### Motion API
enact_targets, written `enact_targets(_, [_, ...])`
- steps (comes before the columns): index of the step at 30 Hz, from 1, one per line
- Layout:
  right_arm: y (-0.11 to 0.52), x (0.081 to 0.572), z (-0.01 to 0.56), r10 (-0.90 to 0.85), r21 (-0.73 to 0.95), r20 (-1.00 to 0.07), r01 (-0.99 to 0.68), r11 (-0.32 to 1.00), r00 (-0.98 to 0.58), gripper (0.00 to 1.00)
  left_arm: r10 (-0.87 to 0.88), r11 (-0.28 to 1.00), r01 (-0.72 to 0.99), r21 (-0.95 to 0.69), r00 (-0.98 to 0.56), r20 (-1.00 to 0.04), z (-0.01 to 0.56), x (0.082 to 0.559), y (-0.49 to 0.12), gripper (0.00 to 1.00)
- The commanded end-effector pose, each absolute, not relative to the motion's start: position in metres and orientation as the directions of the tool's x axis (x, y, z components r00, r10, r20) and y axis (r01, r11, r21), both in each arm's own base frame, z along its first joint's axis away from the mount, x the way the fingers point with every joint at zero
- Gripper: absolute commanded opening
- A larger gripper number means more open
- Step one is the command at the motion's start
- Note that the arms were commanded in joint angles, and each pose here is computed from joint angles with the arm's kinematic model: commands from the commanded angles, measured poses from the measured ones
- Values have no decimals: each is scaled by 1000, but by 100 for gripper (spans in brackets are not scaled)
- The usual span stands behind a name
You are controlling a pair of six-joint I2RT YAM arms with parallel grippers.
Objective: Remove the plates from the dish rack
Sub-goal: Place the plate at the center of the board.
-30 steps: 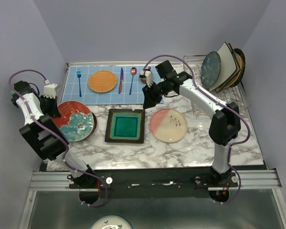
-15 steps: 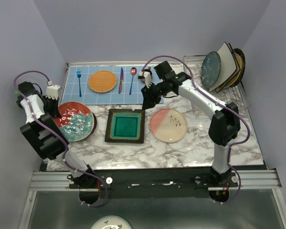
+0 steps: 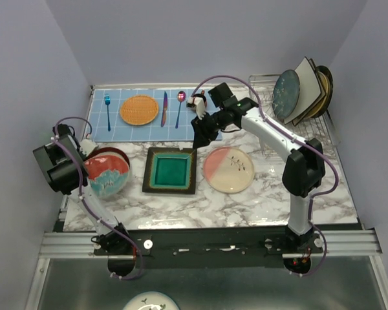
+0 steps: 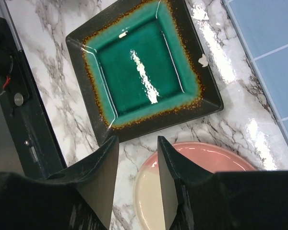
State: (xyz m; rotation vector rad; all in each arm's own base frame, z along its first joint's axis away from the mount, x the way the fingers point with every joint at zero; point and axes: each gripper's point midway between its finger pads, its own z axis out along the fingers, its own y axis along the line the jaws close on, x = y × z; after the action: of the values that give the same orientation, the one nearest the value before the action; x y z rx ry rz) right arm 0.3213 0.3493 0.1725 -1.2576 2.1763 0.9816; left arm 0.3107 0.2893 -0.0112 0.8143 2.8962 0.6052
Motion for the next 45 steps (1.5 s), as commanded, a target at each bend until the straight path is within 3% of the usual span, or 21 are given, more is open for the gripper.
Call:
enact_targets(1, [353,323,166,-584,338,-658,-880,334,-474,46,493,718,518,464,-850,186,-1,287,321,0])
enact_targets(6, [352,321,157,-589,345,-650,-877,333,-480,46,491,723,508,468,-855,169,8,287,319,0])
enact_targets(9, [354,322,152,-592,358,-644,-875,327,-485,46,480,760,471,448,-871,102,21,293,312,0])
enact_targets(15, [349,338,164,-586,274,-664,-880,388,-465,47,402,863,325,388,-905,-136,73,326,296,0])
enact_targets(19, [321,379,166,-597,47,-667,-826,562,-445,49,362,904,247,349,-876,-319,112,346,276,0])
enact_targets(20, [317,390,172,-596,-5,-677,-807,591,-432,56,354,910,225,347,-857,-373,127,356,274,0])
enact_targets(23, [297,419,190,-598,-157,-688,-721,675,-410,61,322,939,197,283,-796,-513,167,379,251,12])
enact_targets(24, [292,427,196,-597,-197,-693,-689,697,-405,61,307,948,202,246,-789,-533,172,382,240,27])
enact_targets(26, [277,445,208,-583,-272,-709,-610,745,-396,62,273,962,201,185,-743,-611,195,398,219,30])
enact_targets(30, [238,470,226,-592,-414,-705,-452,790,-391,65,273,960,228,159,-665,-695,226,419,173,52])
enact_targets(32, [211,481,239,-582,-469,-706,-350,811,-403,75,246,966,219,135,-635,-732,237,423,158,60])
enact_targets(33, [203,482,243,-581,-479,-705,-330,813,-407,78,253,963,232,138,-594,-763,251,426,148,69])
enact_targets(34, [193,484,247,-576,-491,-702,-300,818,-419,92,246,962,246,122,-575,-780,256,429,135,76])
enact_targets(35, [180,485,256,-557,-492,-716,-261,830,-421,100,205,969,232,83,-571,-795,258,430,127,92])
enact_targets(36, [172,486,260,-545,-491,-724,-239,838,-424,100,200,966,249,74,-530,-824,271,433,117,99])
enact_targets(40, [143,479,270,-474,-448,-773,-166,878,-423,100,106,972,236,7,-407,-907,296,441,90,99])
enact_targets(41, [134,477,260,-464,-445,-775,-150,883,-430,100,58,972,230,-46,-425,-904,276,436,83,99])
enact_targets(43, [126,466,272,-435,-422,-809,-124,898,-395,100,19,972,228,-49,-284,-959,302,435,73,99])
enact_targets(44, [121,463,262,-426,-417,-817,-112,902,-389,100,-21,970,224,-96,-312,-950,269,426,66,99])
enact_targets(45, [120,459,259,-417,-407,-825,-111,907,-381,100,4,973,229,-40,-192,-981,293,424,62,99])
